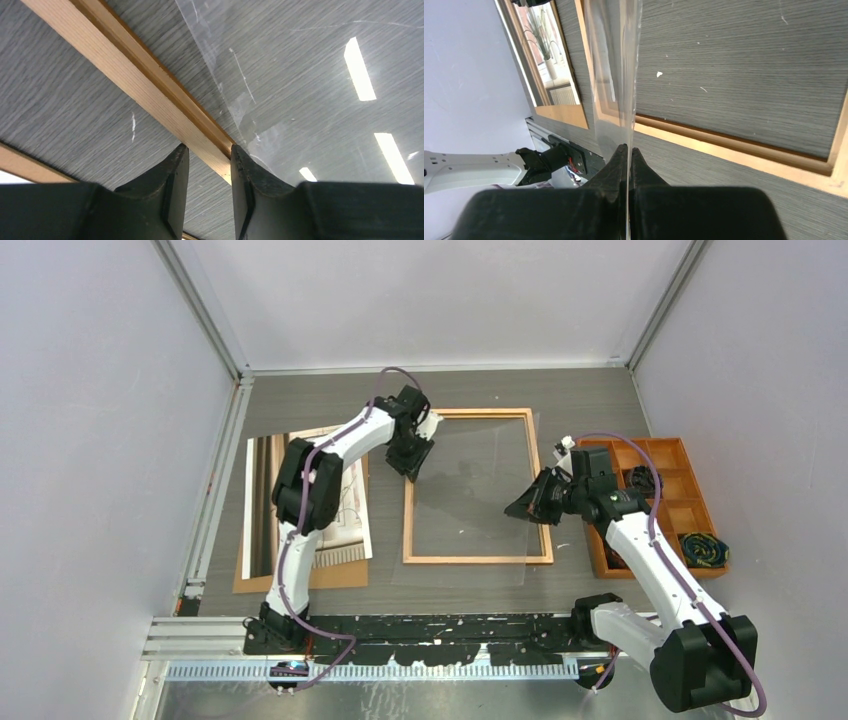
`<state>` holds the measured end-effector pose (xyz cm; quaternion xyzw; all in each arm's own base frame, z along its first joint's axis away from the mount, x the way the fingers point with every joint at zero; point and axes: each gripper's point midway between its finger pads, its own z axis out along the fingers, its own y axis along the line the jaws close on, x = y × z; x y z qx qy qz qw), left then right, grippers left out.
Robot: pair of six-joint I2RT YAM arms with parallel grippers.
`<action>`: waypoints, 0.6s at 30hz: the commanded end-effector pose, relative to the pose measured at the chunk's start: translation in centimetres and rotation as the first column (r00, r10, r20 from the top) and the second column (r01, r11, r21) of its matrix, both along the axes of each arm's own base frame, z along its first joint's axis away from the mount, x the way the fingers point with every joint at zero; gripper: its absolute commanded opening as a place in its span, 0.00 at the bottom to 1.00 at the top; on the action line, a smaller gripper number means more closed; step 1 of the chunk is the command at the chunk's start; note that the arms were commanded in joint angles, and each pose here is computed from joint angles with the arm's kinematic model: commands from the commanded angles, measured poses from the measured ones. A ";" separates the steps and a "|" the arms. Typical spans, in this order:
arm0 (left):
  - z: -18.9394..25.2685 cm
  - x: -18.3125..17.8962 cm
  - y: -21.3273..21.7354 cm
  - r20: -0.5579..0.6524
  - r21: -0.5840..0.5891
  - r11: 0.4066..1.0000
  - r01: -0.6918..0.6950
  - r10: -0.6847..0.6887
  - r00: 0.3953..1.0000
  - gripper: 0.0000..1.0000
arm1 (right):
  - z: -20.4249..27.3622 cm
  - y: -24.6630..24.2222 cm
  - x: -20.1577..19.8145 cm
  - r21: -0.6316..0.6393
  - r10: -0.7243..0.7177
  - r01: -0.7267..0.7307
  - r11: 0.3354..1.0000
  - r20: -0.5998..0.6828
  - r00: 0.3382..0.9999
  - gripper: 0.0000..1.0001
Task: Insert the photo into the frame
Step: Move the photo frame to the center of the board.
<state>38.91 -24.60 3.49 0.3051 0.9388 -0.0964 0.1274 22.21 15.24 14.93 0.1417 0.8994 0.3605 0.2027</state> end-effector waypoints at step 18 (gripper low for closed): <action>6.4 0.5 5.2 0.129 0.033 0.999 -0.011 0.006 0.992 0.57 | 5.8 3.2 3.0 0.239 0.032 -0.072 0.968 0.168 0.985 0.01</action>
